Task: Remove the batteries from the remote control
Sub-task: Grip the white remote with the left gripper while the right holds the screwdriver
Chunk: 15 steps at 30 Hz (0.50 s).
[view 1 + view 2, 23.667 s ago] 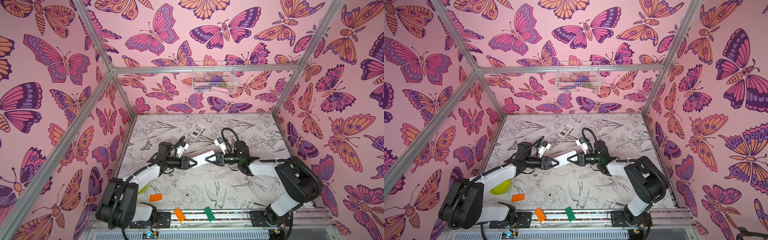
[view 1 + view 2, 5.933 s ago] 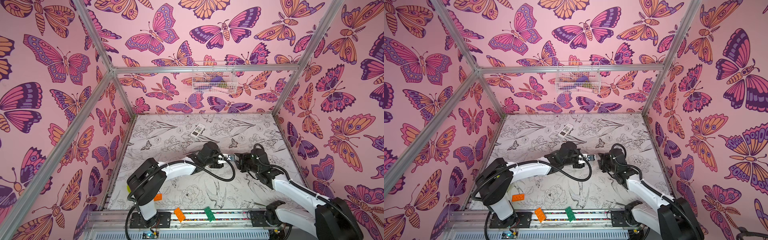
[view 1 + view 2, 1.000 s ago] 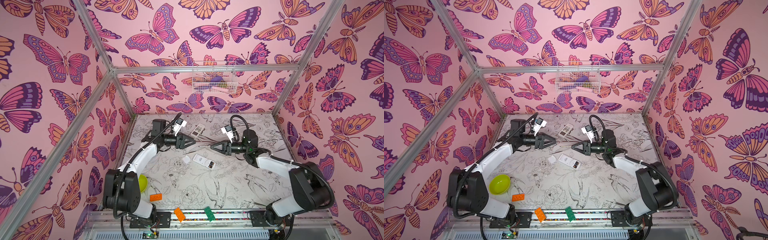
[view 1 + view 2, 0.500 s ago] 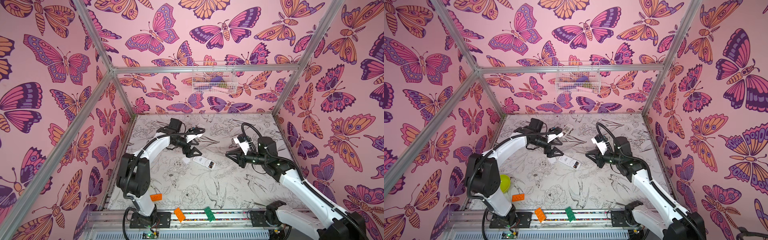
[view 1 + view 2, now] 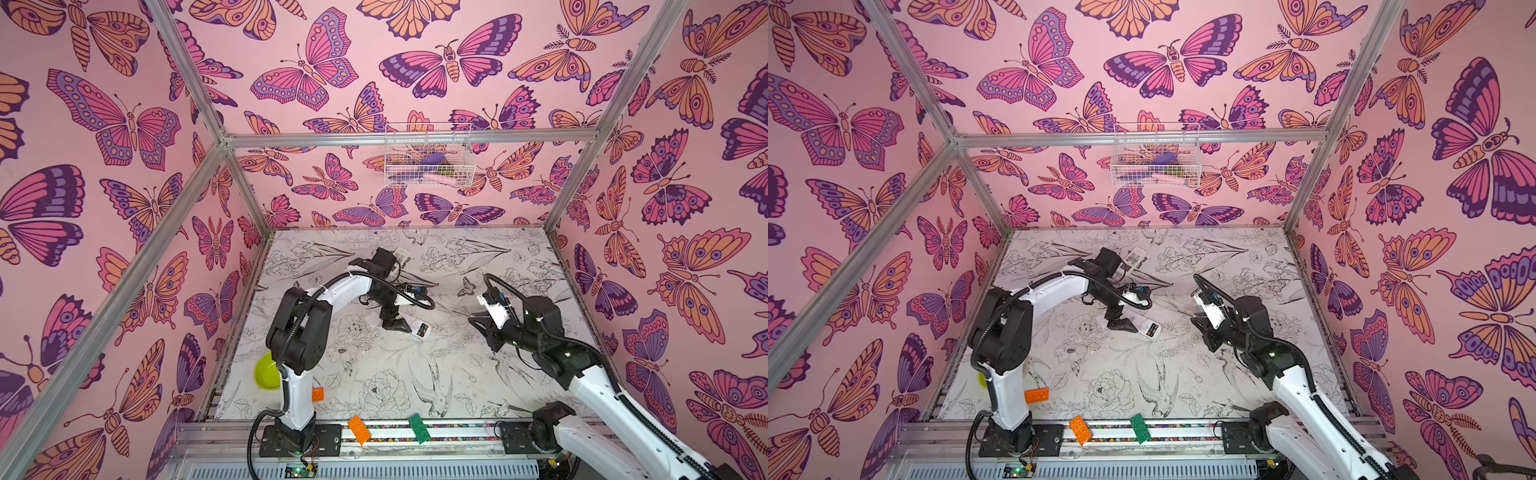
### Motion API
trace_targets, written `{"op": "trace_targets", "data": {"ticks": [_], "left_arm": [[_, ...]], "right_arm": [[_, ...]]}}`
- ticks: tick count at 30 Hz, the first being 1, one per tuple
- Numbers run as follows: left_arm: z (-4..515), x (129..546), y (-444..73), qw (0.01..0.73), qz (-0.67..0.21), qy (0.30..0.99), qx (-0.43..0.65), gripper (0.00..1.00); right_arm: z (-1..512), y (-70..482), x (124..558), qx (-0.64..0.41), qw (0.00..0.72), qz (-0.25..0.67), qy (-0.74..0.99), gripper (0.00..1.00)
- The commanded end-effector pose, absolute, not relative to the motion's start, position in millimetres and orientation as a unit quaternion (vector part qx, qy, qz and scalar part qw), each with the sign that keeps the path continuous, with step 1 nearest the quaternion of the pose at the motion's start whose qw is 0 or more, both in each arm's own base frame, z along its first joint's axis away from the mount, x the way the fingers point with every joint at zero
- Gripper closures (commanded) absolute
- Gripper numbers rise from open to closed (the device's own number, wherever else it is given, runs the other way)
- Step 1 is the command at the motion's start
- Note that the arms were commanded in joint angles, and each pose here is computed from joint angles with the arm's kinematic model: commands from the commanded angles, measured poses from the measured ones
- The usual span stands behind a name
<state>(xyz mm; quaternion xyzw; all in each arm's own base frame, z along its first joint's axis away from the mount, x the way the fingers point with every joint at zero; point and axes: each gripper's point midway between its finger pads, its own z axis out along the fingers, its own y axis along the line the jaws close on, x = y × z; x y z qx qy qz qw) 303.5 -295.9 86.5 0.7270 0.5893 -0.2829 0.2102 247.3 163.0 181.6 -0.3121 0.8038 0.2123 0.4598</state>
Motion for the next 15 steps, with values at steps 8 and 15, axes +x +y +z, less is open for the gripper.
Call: {"op": "trace_targets", "data": {"ticks": [8,15], "left_arm": [[39.1,304.3,-292.9,0.162,-0.248,0.549,0.781,0.05],[20.3,302.9,-287.3,0.131,-0.215,0.551,0.796,0.09]], "right_arm": [[188.5,161.3,251.7,-0.322,0.471,0.196,0.797,1.0],[189.5,162.0,251.3,-0.322,0.472,0.199,0.796,1.0]]}}
